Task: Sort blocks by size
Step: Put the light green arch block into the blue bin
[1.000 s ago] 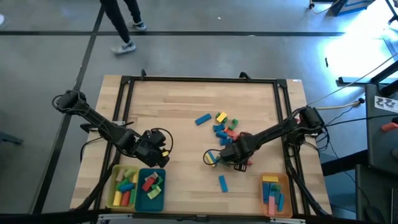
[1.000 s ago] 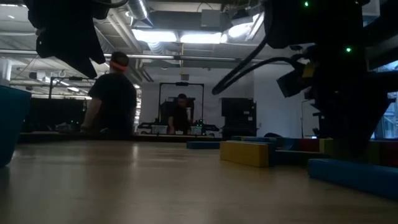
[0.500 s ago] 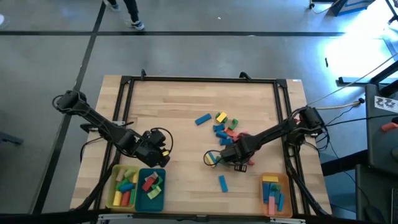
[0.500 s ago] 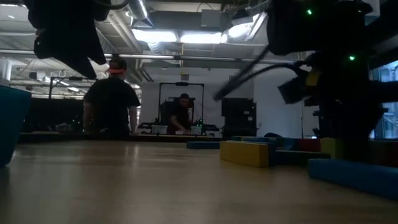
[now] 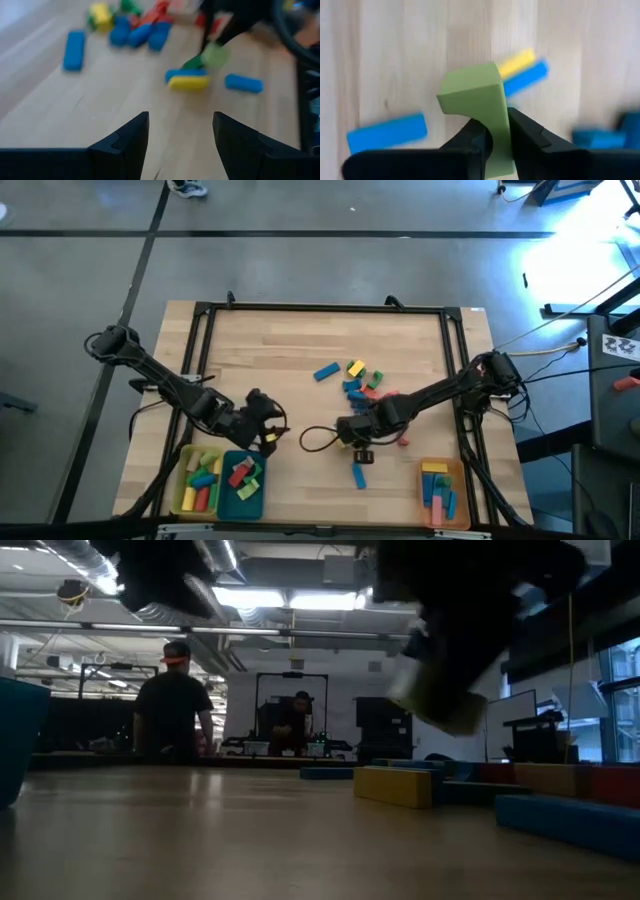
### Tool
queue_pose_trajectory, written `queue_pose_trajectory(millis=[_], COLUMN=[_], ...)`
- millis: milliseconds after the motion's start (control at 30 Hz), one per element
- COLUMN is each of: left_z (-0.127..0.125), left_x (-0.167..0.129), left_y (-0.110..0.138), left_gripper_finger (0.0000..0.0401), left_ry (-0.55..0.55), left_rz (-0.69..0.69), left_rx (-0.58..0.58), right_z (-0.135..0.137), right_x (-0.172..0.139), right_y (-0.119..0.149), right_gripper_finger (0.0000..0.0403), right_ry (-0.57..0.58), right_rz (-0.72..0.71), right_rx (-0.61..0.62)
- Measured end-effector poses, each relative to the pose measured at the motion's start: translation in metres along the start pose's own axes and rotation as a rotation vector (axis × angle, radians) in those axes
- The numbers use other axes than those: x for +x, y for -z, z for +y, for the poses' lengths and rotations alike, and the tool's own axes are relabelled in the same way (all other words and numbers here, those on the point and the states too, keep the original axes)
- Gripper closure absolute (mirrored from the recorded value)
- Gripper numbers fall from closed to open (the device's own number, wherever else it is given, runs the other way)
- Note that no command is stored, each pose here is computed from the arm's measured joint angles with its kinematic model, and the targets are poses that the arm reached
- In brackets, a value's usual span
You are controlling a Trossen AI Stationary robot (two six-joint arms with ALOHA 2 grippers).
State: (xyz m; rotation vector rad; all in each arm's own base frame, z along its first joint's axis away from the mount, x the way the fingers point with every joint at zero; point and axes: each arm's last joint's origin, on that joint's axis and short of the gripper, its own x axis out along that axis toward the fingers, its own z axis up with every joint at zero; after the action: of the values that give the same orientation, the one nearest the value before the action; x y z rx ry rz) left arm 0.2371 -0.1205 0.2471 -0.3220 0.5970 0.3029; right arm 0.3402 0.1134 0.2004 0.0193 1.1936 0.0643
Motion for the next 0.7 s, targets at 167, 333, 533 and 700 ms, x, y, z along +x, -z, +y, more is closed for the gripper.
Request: queue_pose_trajectory(millis=[167, 333, 533, 700], left_z=[-0.016, -0.029, -0.036, -0.036], left_x=[0.012, 0.033, 0.055, 0.068], left_y=[-0.001, 0.005, 0.009, 0.004], left_gripper_finger=[0.0203, 0.0203, 0.0203, 0.0203], left_ry=[0.071, 0.089, 0.086, 0.084], left_rz=[-0.078, -0.129, -0.18, -0.229], left_rx=[0.169, 0.372, 0.457, 0.395], right_z=[0.001, 0.001, 0.002, 0.003], right_x=[-0.007, -0.009, -0.01, -0.011], right_y=[-0.02, -0.029, -0.032, -0.035], right_gripper_finger=[0.0346, 0.033, 0.0347, 0.0337], right_ry=[-0.002, -0.024, -0.037, -0.047], right_rz=[-0.155, -0.236, -0.271, -0.307], right_rx=[-0.032, -0.019, -0.015, -0.012])
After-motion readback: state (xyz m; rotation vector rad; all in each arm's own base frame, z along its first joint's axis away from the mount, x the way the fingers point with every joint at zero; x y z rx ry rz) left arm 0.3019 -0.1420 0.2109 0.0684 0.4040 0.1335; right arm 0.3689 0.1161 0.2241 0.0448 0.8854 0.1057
